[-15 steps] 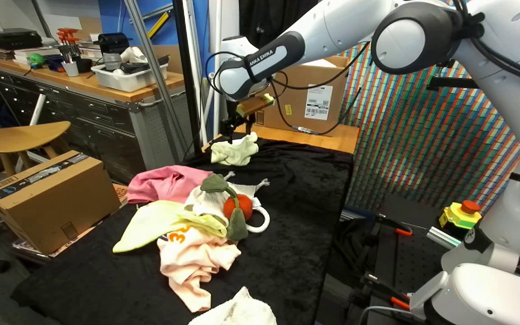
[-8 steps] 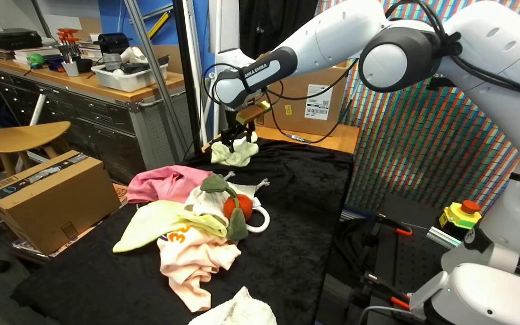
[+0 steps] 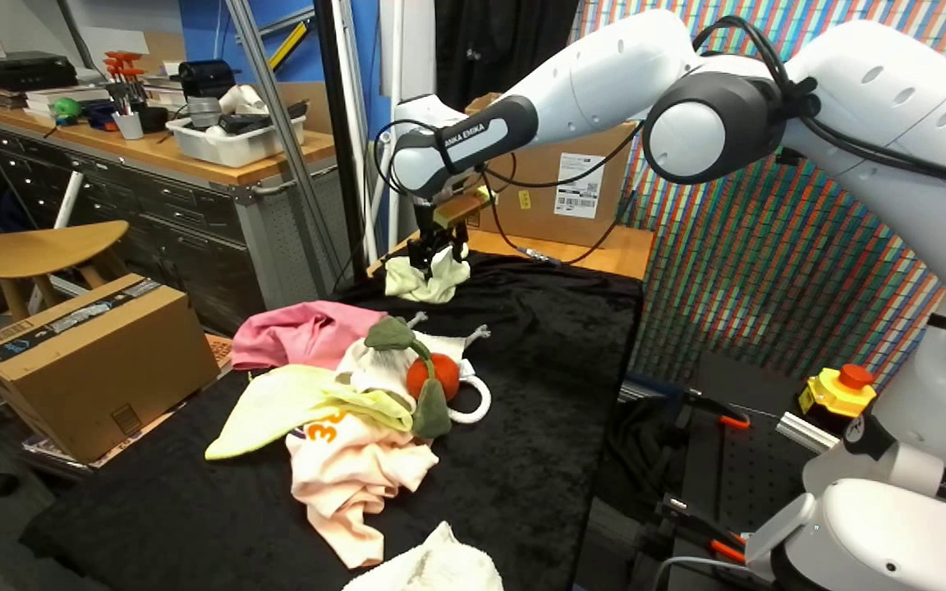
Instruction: Put the towels and the turnip plushie on the peach shirt
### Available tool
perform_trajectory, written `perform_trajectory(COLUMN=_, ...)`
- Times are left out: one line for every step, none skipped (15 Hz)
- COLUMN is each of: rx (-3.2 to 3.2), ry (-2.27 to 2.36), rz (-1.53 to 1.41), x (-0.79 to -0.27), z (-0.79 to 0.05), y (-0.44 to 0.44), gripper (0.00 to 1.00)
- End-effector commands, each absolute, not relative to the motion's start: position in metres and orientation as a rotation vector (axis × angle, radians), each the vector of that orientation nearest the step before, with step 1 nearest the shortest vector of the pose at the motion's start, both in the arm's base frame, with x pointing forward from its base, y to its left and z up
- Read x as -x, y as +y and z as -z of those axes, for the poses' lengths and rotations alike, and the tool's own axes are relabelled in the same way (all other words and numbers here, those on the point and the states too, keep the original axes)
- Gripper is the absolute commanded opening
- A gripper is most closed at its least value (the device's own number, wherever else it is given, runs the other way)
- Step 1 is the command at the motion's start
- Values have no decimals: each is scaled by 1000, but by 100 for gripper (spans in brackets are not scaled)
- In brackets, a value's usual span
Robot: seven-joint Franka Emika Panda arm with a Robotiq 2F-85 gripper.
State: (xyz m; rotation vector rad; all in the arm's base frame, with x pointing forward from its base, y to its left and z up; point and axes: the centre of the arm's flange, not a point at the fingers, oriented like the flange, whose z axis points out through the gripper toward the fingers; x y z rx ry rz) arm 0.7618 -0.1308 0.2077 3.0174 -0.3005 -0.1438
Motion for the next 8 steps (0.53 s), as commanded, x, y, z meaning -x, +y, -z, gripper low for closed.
perform_trajectory(rx=-3054, ry=-278, rz=144, x=-782, z=-216, y=-131, gripper=62)
perform_trajectory(rx=-3062, ry=-270, rz=147, x=-782, z=-218, y=-130, gripper=54)
perform_trajectory(rx=-3064, ry=-266, rz=152, x=-783, z=-221, y=-128, gripper=44)
perform_trajectory(rx=-3067, ry=-262, rz=152, x=-782, z=-223, y=-127, gripper=38)
perform_trajectory(rx=-3068, ry=-258, rz=160, x=-782, z=-225, y=-126, gripper=29)
perform_trajectory(rx=-3069, ry=-249, rz=166, x=-782, z=-228, y=-124, gripper=22)
perform_trajectory(rx=-3071, ry=-240, rz=168, x=-781, z=-231, y=-123, gripper=15)
perform_trajectory(rx=-3081, ry=-224, rz=173, x=-780, z=-235, y=-122, gripper=9)
